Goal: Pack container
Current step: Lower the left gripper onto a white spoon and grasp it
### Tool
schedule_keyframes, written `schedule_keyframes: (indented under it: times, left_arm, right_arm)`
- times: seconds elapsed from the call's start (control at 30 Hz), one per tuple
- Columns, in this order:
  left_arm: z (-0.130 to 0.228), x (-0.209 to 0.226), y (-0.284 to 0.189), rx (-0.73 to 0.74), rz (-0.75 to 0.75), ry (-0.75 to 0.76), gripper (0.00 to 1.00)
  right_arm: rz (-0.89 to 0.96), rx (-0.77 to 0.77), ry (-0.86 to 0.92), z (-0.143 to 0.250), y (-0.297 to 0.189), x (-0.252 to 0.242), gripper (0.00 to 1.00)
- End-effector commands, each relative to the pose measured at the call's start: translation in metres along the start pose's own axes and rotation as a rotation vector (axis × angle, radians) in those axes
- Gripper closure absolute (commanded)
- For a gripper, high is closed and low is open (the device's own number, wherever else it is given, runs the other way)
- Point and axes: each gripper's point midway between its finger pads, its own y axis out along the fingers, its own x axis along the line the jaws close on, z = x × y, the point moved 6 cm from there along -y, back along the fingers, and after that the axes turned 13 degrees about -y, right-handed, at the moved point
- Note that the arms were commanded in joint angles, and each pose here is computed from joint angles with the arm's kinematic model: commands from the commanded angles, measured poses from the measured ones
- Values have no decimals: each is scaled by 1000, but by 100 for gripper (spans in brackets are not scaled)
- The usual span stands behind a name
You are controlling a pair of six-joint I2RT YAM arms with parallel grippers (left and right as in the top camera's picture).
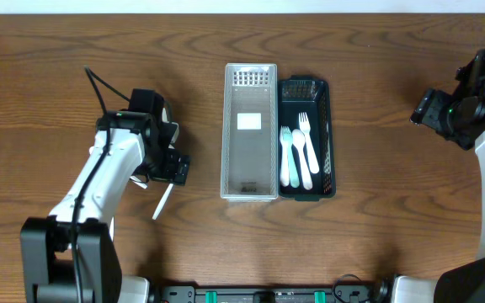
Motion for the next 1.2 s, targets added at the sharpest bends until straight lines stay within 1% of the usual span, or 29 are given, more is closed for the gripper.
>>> schedule_keyframes:
  times: [0.0,0.23,0.4,0.6,0.73,0.8,0.87,0.93,0.97,1.07,1.1,1.13,1.17]
  left_arm:
    - [4,0,17,36,-2,51,2]
    - [-1,0,41,7,-2,52,2]
    - [6,1,61,30,-8,52,2]
    - [12,2,68,42,-9,47,0]
    - [13,2,68,46,-9,39,26]
    - [13,2,68,50,-9,39,42]
    - [14,2,68,56,-7,39,55]
    - [15,1,68,59,1,39,64]
    - [15,1,68,59,1,35,71]
    - [15,1,68,58,0,13,78]
    - [15,1,68,57,0,13,81]
    - [15,1,68,57,0,13,87]
    - [14,1,68,55,0,11,90]
  right_arm:
    - [-3,2,15,0,1,0,21]
    - [-3,2,15,0,1,0,21]
    - [-3,2,15,0,1,0,21]
    - [-4,2,15,0,1,0,21]
    - [-3,3,15,1,1,0,21]
    - [-3,3,15,1,1,0,21]
    - [-4,4,15,1,1,0,21]
    - [-3,3,15,1,1,0,21]
    - [-4,4,15,1,1,0,21]
    - [-4,4,15,1,1,0,21]
    - [-4,5,15,1,1,0,21]
    - [-3,5,15,1,1,0,21]
    - [-4,5,15,1,1,0,21]
